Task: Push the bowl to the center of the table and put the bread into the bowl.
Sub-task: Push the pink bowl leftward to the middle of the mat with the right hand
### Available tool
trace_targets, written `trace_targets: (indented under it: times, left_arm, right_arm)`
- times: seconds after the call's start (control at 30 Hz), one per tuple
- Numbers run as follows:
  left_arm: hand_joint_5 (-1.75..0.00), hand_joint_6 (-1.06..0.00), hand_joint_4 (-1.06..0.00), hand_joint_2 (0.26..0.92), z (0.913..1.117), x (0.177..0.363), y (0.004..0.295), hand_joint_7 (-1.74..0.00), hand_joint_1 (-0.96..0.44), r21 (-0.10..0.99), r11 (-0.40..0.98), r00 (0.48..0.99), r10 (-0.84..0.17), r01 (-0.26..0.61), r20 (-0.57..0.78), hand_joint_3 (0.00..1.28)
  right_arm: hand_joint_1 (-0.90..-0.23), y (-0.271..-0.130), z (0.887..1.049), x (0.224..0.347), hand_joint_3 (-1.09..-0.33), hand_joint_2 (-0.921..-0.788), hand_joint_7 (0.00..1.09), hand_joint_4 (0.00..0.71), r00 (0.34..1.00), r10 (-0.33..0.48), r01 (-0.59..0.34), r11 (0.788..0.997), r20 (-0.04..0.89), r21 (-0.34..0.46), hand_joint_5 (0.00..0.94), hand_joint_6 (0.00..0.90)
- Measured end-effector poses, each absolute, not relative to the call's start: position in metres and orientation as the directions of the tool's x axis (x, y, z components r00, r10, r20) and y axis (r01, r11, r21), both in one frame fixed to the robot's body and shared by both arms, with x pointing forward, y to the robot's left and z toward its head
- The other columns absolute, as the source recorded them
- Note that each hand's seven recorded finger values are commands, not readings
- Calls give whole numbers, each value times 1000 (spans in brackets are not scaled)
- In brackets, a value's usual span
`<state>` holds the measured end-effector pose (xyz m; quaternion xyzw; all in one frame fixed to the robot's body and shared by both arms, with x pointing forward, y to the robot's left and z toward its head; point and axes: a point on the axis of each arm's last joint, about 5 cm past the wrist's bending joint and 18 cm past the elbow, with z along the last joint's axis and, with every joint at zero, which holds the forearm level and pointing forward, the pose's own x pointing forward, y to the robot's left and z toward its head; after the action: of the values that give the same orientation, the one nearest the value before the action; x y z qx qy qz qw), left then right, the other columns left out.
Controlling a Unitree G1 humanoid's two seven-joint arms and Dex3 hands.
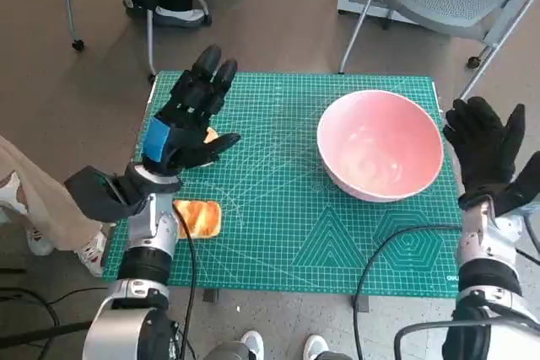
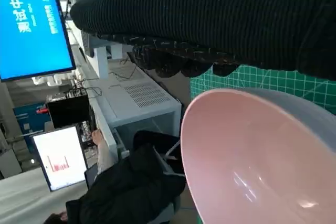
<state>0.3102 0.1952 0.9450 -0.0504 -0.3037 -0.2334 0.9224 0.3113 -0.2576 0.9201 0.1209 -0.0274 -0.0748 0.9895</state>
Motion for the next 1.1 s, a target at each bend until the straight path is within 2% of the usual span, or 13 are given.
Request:
trace_targets:
  times: [0.37,1.1]
  left_arm:
    - [-1,-208,-100,921,945,309,197,-6,-242,54,891,710,-395,450,583,188]
    - [0,-208,-99,921,948,308,197,-5,-227,57,889,705,-398,454,587,201]
  right_arm:
    - [-656,-252,916,312,-879,-921,171,163,989,-150,142,957,15,253,5,178]
    - [-686,-225,907,315,-861,-921,158,182,998,-65,64,966,-5,252,8,196]
